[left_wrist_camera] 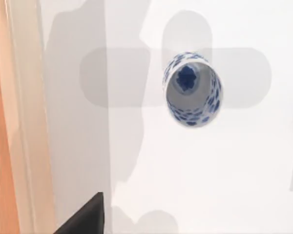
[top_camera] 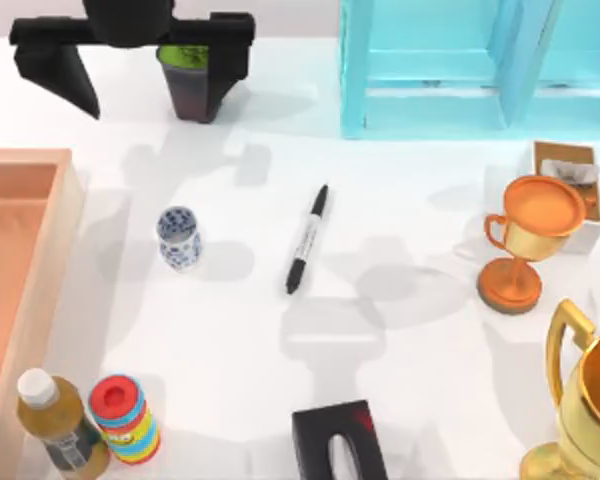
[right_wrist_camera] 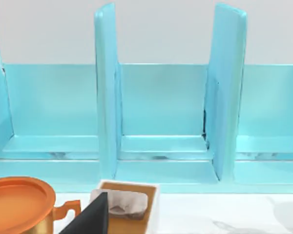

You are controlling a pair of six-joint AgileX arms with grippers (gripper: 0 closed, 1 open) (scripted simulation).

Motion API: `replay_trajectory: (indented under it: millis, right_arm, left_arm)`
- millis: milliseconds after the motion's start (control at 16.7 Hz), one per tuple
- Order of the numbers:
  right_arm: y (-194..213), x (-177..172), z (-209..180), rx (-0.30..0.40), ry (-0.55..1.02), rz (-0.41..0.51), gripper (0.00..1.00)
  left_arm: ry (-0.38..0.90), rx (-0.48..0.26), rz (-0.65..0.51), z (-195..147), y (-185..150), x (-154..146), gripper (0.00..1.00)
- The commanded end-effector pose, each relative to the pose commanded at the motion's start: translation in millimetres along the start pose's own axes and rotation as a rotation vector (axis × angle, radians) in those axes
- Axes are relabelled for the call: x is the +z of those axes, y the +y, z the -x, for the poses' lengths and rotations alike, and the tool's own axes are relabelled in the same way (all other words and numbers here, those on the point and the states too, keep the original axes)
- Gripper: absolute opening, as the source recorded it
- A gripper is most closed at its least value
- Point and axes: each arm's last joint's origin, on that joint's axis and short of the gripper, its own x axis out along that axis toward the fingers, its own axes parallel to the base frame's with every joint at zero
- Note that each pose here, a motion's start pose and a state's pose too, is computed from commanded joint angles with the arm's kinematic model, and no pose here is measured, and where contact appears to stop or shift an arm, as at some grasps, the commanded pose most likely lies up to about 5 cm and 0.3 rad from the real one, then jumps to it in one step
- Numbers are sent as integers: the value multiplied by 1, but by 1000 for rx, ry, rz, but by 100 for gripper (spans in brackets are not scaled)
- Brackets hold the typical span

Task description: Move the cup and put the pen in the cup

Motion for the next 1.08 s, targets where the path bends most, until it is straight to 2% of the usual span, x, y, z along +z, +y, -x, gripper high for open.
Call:
replay_trajectory:
  millis: [180,300,600,720,1080]
  right_arm:
    - [0,0,0,0,0,0,100]
    - [0,0,0,0,0,0,100]
    - [0,0,0,0,0,0,100]
    - [0,0,0,0,0,0,100]
    - [0,0,0,0,0,0,100]
  left_arm:
    - [-4,1,-2,-1,-1,0,100]
    - [-9,17,-38,-15,-20,3,100]
    - [-20,97,-221,-98,-120,-5,100]
    - [-33,119,-270,-123,-147,-13,100]
    - [-36,125,-279,-130,-152,-15,100]
